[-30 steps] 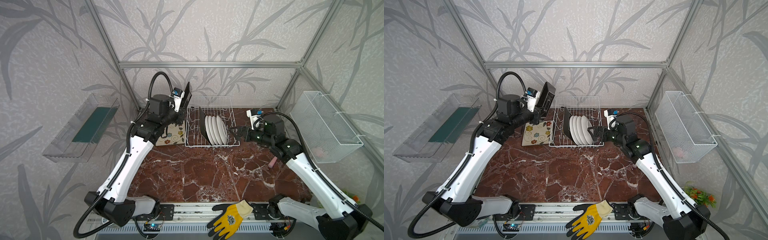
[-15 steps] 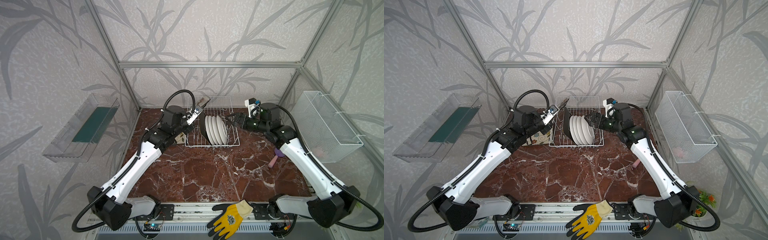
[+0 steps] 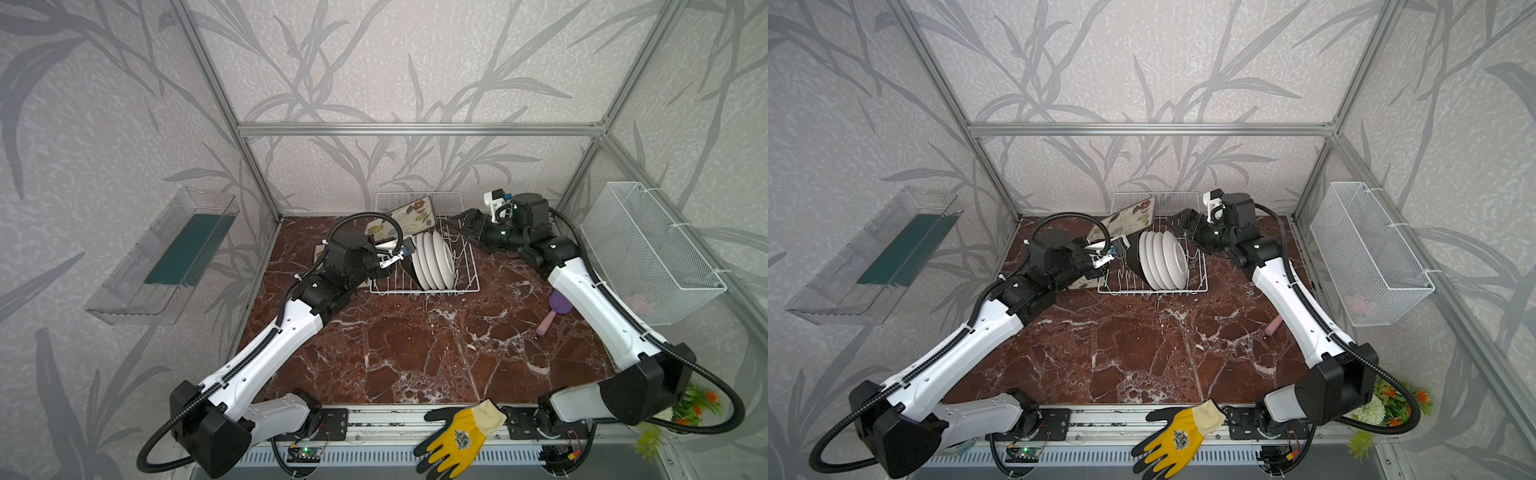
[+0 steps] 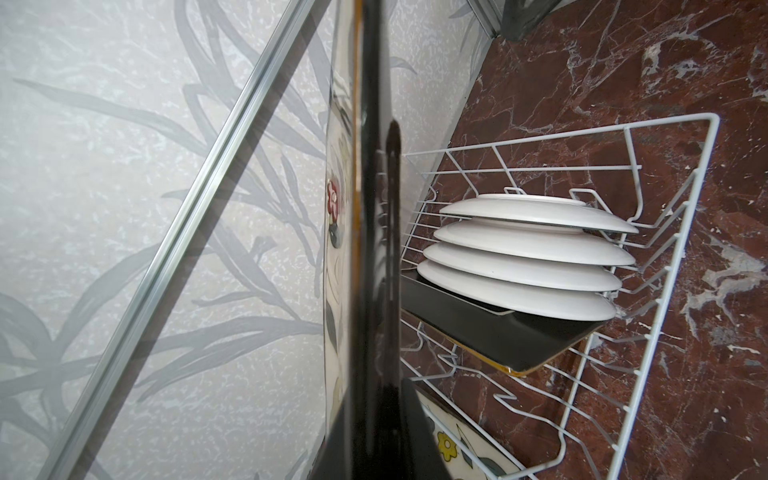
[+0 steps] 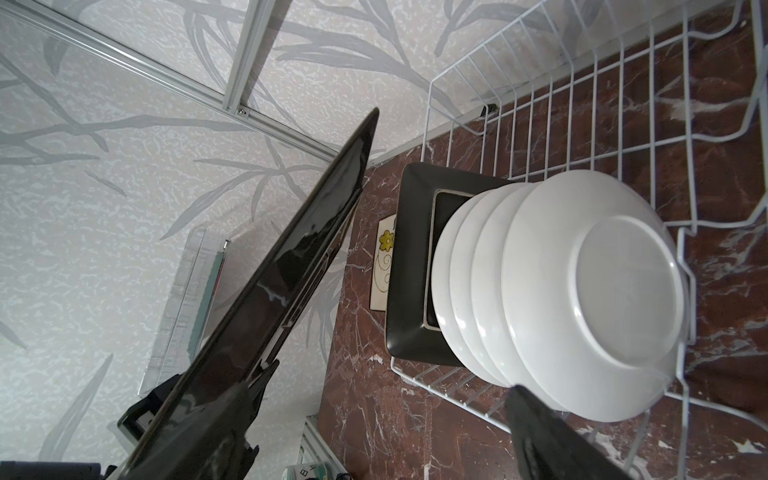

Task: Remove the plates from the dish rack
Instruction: 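Hold the plate above the rack with the left gripper while the right grasps it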

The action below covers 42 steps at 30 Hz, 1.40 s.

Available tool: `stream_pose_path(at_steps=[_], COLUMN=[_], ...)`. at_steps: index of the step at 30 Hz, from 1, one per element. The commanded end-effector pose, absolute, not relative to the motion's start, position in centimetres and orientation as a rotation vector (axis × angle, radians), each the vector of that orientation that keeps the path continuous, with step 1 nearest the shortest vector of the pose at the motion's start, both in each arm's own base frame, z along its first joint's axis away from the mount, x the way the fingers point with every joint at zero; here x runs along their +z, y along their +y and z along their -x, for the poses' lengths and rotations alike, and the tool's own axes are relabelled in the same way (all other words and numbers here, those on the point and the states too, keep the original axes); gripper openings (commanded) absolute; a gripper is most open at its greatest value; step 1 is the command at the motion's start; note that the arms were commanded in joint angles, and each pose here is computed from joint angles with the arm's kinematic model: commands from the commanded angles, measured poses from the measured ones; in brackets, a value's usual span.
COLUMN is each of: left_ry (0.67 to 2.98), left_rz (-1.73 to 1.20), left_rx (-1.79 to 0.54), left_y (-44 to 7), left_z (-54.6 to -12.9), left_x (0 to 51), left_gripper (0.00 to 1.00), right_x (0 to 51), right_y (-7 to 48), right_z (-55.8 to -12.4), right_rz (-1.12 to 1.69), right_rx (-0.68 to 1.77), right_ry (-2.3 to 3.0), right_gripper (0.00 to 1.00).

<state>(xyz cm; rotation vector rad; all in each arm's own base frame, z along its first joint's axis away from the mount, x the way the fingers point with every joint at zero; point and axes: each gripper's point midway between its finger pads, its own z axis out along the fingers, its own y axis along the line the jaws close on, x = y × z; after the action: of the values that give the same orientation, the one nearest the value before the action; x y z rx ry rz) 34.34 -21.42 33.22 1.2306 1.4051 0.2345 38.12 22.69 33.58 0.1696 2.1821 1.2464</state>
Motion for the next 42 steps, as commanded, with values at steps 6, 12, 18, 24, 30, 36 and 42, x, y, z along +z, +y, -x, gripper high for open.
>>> stream_pose_path(at_steps=[6, 12, 18, 24, 30, 36, 42], left_ry=[1.053, 1.063, 1.056, 1.030, 0.992, 0.962, 0.941], left_rz=[-1.119, -1.148, -1.173, -1.226, -1.248, -1.262, -1.256], left_rx=[0.391, 0.419, 0.409, 0.430, 0.457, 0.484, 0.511], left_y=[-21.8, -21.9, -22.5, -23.3, -23.9, -24.1, -24.1], left_z=[-33.0, -33.4, -33.3, -33.1, -33.0, -33.1, -33.2], left_x=[42.2, 41.0, 40.5, 39.9, 39.4, 39.0, 38.7], left_gripper=[0.00, 0.00, 0.00, 0.00, 0.00, 0.00, 0.00], right_x=[36.0, 36.2, 36.1, 35.2, 34.2, 32.4, 31.5], right_y=[23.8, 23.7, 23.9, 25.6, 27.0, 28.4, 29.0], right_z=[-38.8, -38.9, -39.2, -39.5, -39.7, -39.2, -38.7], right_rz=[-0.176, -0.181, -0.199, -0.178, -0.167, -0.143, -0.122], right_rx=[1.348, 1.349, 1.358, 1.372, 1.388, 1.403, 1.405], right_ry=[2.124, 2.105, 2.099, 2.166, 2.223, 2.299, 2.334], right_gripper=[0.91, 0.91, 0.91, 0.82, 0.76, 0.67, 0.58])
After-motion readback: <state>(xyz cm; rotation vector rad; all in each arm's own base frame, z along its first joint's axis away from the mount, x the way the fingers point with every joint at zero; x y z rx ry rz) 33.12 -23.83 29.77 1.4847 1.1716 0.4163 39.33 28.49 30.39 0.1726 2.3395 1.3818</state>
